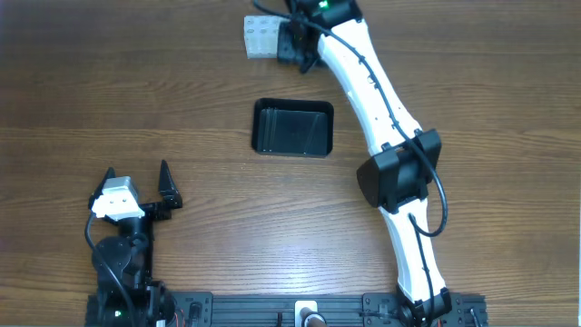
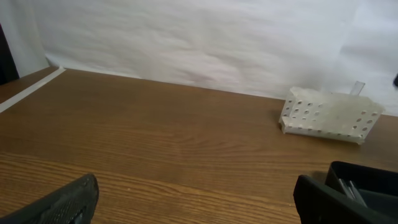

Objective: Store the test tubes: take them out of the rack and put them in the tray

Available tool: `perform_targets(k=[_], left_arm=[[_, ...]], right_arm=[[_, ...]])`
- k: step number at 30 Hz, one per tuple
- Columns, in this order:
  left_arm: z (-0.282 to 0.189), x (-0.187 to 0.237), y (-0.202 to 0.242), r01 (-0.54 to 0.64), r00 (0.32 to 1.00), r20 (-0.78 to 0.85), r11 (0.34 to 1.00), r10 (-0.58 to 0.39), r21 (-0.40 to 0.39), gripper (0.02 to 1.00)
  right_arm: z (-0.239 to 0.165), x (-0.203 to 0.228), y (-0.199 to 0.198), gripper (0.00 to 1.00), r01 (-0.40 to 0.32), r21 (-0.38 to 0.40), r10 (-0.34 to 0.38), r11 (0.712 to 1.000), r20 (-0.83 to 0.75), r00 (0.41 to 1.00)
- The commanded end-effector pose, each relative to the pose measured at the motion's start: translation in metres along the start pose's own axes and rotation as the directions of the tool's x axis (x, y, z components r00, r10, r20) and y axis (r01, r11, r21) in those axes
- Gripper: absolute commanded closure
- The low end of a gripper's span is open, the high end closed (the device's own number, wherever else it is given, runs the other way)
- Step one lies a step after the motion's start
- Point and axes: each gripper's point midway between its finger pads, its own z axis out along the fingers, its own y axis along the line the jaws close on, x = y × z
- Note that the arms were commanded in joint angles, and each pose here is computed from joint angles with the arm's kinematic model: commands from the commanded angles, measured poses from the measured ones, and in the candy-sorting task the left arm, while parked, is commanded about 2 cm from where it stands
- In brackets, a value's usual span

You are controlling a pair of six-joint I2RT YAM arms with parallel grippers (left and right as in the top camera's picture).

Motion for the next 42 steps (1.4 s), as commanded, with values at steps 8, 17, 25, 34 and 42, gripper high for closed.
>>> perform_targets(k=[8,17,25,34,42], left_arm=[[0.000,0.001,-0.001,-0.018,1.000,0.002,1.000,0.018,0.007,0.023],[0.000,0.001,-0.001,-0.018,1.000,0.002,1.000,0.018,0.007,0.020],[0.000,0.001,-0.001,-0.018,1.000,0.002,1.000,0.018,0.007,0.020],[0.000,0.001,-0.001,-0.018,1.000,0.002,1.000,0.018,0.007,0.023],[0.000,0.001,-0.001,-0.018,1.000,0.002,1.000,0.018,0.007,0.023]], right_arm=[[0.001,-0.085,-0.035,0.207,0.086,0.121,-0.119,0.989,0.298,0.947],[0.041,-0.100,-0.017,0.132,0.164,0.121,-0.197,0.979,0.359,0.912],[0.071,-0.096,-0.007,0.154,0.178,0.103,-0.204,0.979,0.365,0.909],[0.086,-0.094,0.012,0.165,0.205,0.047,-0.207,0.978,0.379,0.902],[0.099,-0.091,0.014,0.180,0.218,0.050,-0.220,0.975,0.379,0.899]])
